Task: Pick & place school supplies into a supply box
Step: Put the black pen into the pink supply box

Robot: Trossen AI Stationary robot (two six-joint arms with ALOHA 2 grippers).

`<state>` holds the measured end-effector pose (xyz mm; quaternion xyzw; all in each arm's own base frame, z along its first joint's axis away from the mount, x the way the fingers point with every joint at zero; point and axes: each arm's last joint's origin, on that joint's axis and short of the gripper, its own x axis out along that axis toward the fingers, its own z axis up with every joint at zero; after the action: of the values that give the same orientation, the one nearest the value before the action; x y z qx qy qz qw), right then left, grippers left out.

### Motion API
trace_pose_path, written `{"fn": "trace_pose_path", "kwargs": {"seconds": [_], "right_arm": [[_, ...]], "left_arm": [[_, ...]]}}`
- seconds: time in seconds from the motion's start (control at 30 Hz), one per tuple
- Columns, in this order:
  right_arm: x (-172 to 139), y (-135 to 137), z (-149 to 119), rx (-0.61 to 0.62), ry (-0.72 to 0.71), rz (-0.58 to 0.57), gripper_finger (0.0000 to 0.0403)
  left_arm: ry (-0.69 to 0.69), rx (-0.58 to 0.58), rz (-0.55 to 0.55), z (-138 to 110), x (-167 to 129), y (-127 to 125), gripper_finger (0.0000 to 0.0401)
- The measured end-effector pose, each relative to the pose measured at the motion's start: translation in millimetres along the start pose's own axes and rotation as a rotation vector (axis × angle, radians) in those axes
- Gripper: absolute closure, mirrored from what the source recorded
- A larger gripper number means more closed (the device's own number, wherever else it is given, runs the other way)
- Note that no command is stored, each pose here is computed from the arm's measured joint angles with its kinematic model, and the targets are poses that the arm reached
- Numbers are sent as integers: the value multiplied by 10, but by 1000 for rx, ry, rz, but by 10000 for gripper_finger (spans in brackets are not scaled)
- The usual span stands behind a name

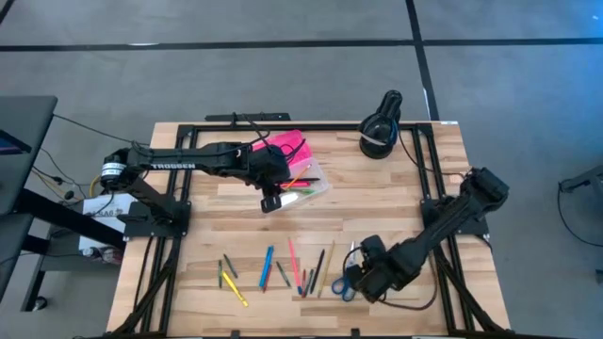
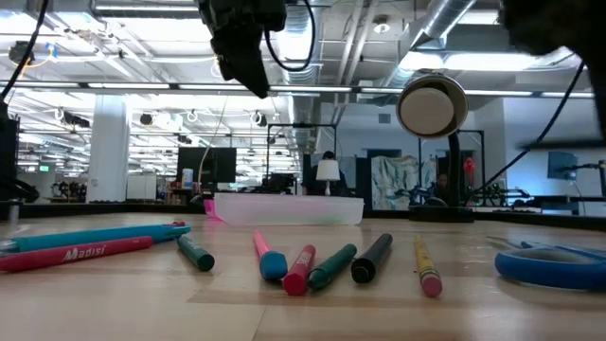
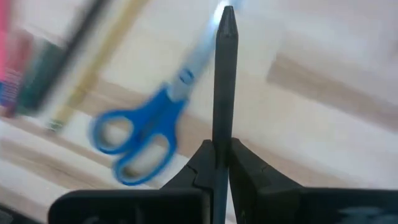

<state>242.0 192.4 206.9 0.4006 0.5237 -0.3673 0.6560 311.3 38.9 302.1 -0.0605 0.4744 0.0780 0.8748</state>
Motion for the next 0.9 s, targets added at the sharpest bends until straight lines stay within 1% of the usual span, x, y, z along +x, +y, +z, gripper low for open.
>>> {"fn": "trace_pose_path", "kwargs": {"seconds": [0.17, 0.3, 0.4, 0.5, 0.6, 0.9], "right_arm": [[-278, -90, 161, -25, -126, 80, 392], [-389, -147, 355, -90, -155, 70, 392], [-420, -153, 531, -155, -168, 61, 392], [-425, -137, 729, -218, -183, 61, 391], [-406, -98, 950, -288, -206, 73, 391], [-375, 9, 1661, -549, -313, 183, 390]], "left_arm": [[18, 11, 2, -28, -37, 7, 280], [-15, 13, -1, -29, -142, 8, 280], [-58, 12, -1, -36, -278, 11, 280], [-100, 6, 49, -56, -425, 30, 280], [-125, -25, 99, -104, -576, 49, 280], [-126, -146, 163, -298, -907, 67, 280]]}}
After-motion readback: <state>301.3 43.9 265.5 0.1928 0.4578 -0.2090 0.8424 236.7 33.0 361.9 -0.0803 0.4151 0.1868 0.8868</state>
